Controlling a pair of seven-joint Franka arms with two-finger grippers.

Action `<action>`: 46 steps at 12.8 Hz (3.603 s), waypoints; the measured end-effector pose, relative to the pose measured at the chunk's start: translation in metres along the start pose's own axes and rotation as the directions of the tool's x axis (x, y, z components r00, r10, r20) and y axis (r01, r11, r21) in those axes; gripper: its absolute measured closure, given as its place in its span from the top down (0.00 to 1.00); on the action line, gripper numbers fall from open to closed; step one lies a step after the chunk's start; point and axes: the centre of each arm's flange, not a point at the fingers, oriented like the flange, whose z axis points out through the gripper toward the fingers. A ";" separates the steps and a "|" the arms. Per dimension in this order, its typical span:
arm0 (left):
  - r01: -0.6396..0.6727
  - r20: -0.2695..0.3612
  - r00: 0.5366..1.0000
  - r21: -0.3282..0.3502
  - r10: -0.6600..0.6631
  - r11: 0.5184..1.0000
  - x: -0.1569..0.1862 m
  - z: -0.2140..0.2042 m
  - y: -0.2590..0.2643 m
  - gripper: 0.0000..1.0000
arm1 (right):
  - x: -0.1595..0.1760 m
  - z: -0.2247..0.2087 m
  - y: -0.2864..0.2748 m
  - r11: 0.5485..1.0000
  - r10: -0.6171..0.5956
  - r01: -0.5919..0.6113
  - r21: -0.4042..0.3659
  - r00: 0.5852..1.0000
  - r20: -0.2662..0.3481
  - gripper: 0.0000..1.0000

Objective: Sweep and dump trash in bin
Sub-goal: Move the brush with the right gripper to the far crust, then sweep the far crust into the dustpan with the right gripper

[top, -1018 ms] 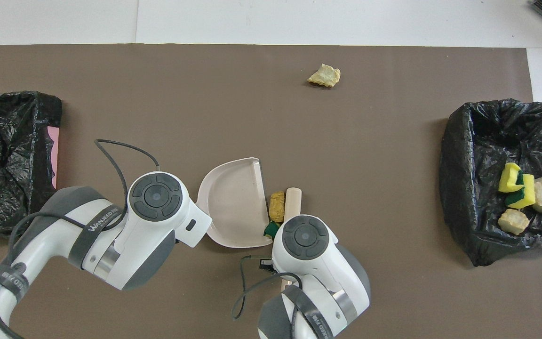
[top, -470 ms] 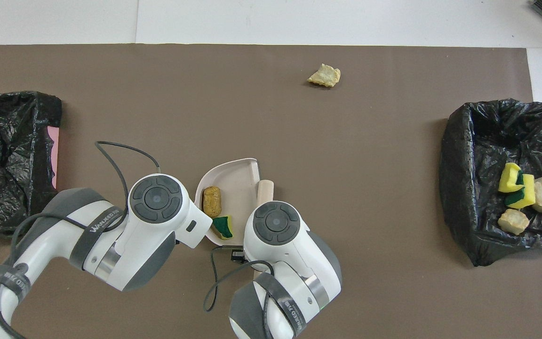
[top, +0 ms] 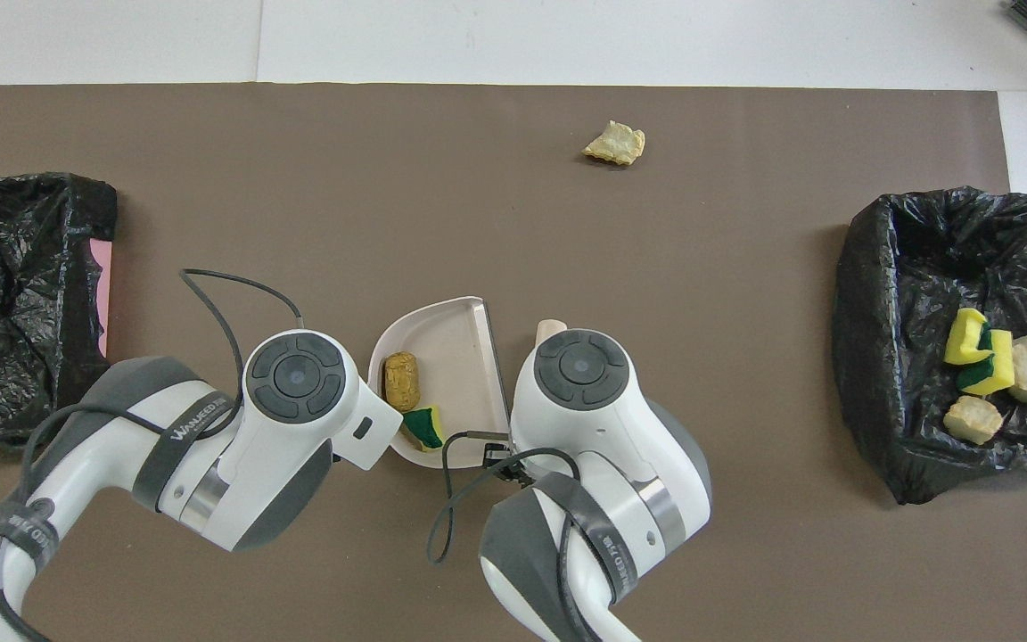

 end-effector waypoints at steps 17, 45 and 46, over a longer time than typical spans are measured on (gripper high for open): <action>0.128 -0.009 0.992 0.006 -0.128 0.992 -0.004 -0.007 -0.009 0.31 | 0.228 -0.068 0.138 0.821 -0.496 0.384 -0.422 0.846 -0.197 0.26; 0.294 0.033 0.955 -0.027 -0.293 0.955 -0.012 0.000 -0.008 0.31 | 0.167 -0.003 -0.018 0.574 -0.735 0.690 -0.440 0.671 0.094 0.26; 0.294 0.033 0.955 -0.027 -0.293 0.955 -0.012 0.000 -0.008 0.31 | 0.156 0.002 -0.026 0.597 -0.729 0.695 -0.399 0.678 0.091 0.26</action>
